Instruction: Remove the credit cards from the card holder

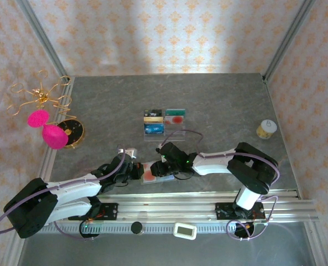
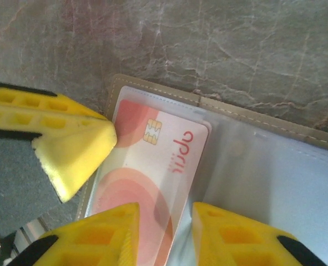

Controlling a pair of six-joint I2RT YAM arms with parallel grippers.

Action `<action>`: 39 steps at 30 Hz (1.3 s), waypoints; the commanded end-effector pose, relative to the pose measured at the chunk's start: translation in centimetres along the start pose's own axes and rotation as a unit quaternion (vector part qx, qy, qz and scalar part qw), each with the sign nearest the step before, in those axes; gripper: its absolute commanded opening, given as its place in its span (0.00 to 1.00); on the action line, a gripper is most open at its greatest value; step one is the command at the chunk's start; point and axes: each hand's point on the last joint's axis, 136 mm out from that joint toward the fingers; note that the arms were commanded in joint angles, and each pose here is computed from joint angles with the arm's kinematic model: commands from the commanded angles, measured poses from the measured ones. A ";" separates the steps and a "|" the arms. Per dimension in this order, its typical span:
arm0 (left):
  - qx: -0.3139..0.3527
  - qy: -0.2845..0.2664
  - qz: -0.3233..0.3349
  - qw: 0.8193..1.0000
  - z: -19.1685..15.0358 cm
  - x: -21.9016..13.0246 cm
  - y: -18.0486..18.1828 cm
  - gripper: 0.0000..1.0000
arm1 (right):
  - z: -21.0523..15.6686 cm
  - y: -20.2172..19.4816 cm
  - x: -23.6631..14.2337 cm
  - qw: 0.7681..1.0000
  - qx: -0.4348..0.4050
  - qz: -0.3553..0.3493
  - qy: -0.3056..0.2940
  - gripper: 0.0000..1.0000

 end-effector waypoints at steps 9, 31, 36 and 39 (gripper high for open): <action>0.015 0.020 0.042 0.999 -1.7 0.2 2.2 0.00 | -0.6 -0.8 0.5 0.999 0.046 0.000 0.008 0.00; 0.031 -0.017 0.003 0.999 0.7 -2.1 -1.6 0.00 | 0.8 2.0 -2.1 1.000 -0.007 0.024 -0.019 0.35; 0.023 -0.046 0.001 0.999 2.0 -3.1 -2.1 0.04 | 0.2 2.5 -0.6 0.999 -0.017 0.031 -0.002 0.31; 0.023 -0.054 0.001 0.998 2.2 -3.5 -2.1 0.05 | 0.2 2.2 -0.3 1.000 -0.019 0.022 -0.001 0.30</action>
Point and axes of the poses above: each hand's point on the last joint's axis, 136 mm out from that joint toward the fingers, its own x axis out along the fingers, its own y axis along the line the jaws close on, z = x × y, and after that the axes turned 10 degrees about -x, right-handed
